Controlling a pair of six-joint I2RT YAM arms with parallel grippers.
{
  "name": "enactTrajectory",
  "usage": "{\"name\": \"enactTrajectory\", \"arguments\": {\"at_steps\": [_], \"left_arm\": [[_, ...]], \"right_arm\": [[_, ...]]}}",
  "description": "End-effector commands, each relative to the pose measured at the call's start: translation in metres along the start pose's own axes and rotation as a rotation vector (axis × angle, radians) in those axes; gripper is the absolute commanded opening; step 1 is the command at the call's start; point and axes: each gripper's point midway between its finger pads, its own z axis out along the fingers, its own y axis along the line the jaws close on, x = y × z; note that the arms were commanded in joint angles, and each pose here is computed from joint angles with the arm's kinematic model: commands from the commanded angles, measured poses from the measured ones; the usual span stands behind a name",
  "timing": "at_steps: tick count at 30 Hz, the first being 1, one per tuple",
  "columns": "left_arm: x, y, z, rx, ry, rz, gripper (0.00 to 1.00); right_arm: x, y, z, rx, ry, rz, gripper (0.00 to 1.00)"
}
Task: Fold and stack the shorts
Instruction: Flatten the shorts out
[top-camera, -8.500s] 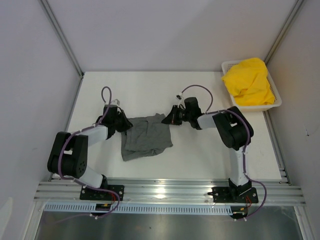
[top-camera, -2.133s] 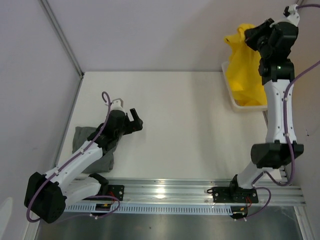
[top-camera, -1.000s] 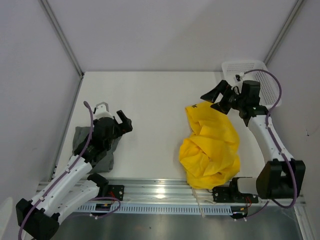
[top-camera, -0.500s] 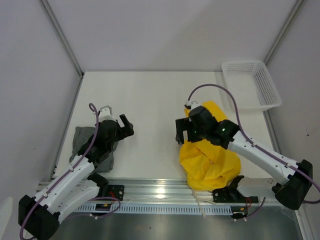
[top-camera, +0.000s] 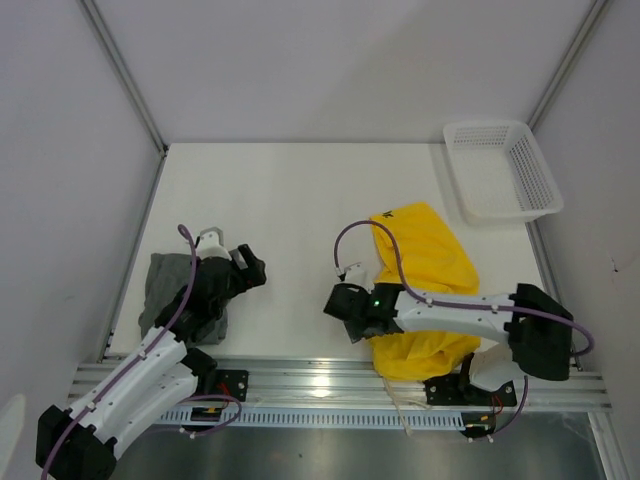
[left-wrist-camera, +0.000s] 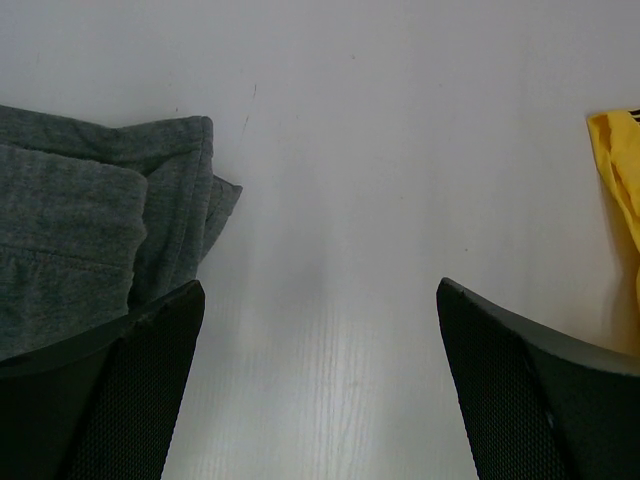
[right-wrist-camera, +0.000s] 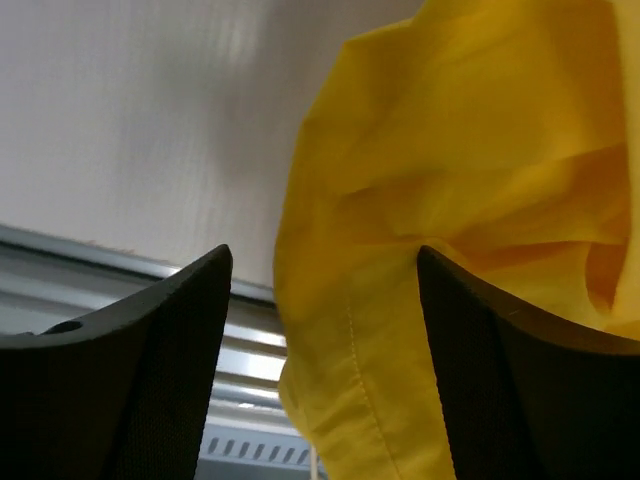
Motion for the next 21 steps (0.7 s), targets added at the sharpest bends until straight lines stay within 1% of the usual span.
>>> {"name": "enactTrajectory", "arguments": {"at_steps": [1,2,3,4,6,7,9,10,11,13,14,15,16,17,18,19,20,21], "left_arm": [[-0.012,-0.004,-0.001,0.020,-0.053,0.016,0.99],[-0.013,-0.003,-0.002,0.016,-0.060,0.016,0.99],[-0.014,-0.001,-0.002,0.009,-0.066,0.018,0.99],[-0.017,0.001,-0.002,-0.005,-0.079,0.017,0.99],[-0.020,0.003,-0.005,-0.012,-0.096,0.012,0.99],[-0.022,0.004,-0.005,-0.019,-0.106,0.008,0.99],[-0.023,0.007,-0.007,-0.026,-0.119,0.001,0.99],[-0.025,0.010,-0.008,-0.040,-0.129,-0.001,0.99],[-0.025,0.012,-0.008,-0.048,-0.134,-0.001,0.99],[-0.027,0.016,-0.010,-0.063,-0.144,-0.008,0.99],[-0.027,0.018,-0.010,-0.071,-0.147,-0.009,0.99],[-0.028,0.017,-0.011,-0.071,-0.151,-0.014,0.99],[-0.027,0.019,-0.011,-0.074,-0.149,-0.011,0.99],[-0.028,0.019,-0.012,-0.072,-0.155,-0.015,0.99],[-0.029,0.019,-0.013,-0.072,-0.157,-0.017,0.99],[-0.028,0.019,-0.013,-0.070,-0.157,-0.015,0.99],[-0.029,0.018,-0.013,-0.067,-0.158,-0.018,0.99],[-0.028,0.018,-0.013,-0.066,-0.156,-0.015,0.99]], "right_arm": [[0.001,-0.013,0.022,0.170,0.002,0.005,0.55],[-0.008,-0.016,0.024,0.203,-0.027,0.002,0.33],[-0.015,-0.014,0.023,0.207,-0.044,0.004,0.02],[-0.034,-0.002,0.019,0.169,-0.086,0.004,0.00],[-0.060,0.017,0.010,0.098,-0.143,0.003,0.00],[-0.081,0.033,0.004,0.034,-0.196,0.018,0.00],[-0.129,0.073,-0.025,-0.134,-0.294,0.000,0.00],[-0.144,0.090,-0.038,-0.203,-0.321,-0.015,0.00],[-0.171,0.118,-0.073,-0.342,-0.374,-0.036,0.00],[-0.196,0.153,-0.117,-0.499,-0.458,-0.066,0.00],[-0.199,0.169,-0.142,-0.573,-0.489,-0.090,0.00],[-0.215,0.174,-0.171,-0.619,-0.550,-0.085,0.00],[-0.220,0.171,-0.187,-0.642,-0.576,-0.071,0.00],[-0.228,0.161,-0.193,-0.639,-0.594,-0.044,0.00],[-0.227,0.150,-0.185,-0.618,-0.577,-0.015,0.00],[-0.227,0.136,-0.187,-0.623,-0.573,0.014,0.00],[-0.237,0.107,-0.170,-0.586,-0.558,0.077,0.00],[-0.219,0.093,-0.132,-0.559,-0.482,0.117,0.00]]}}
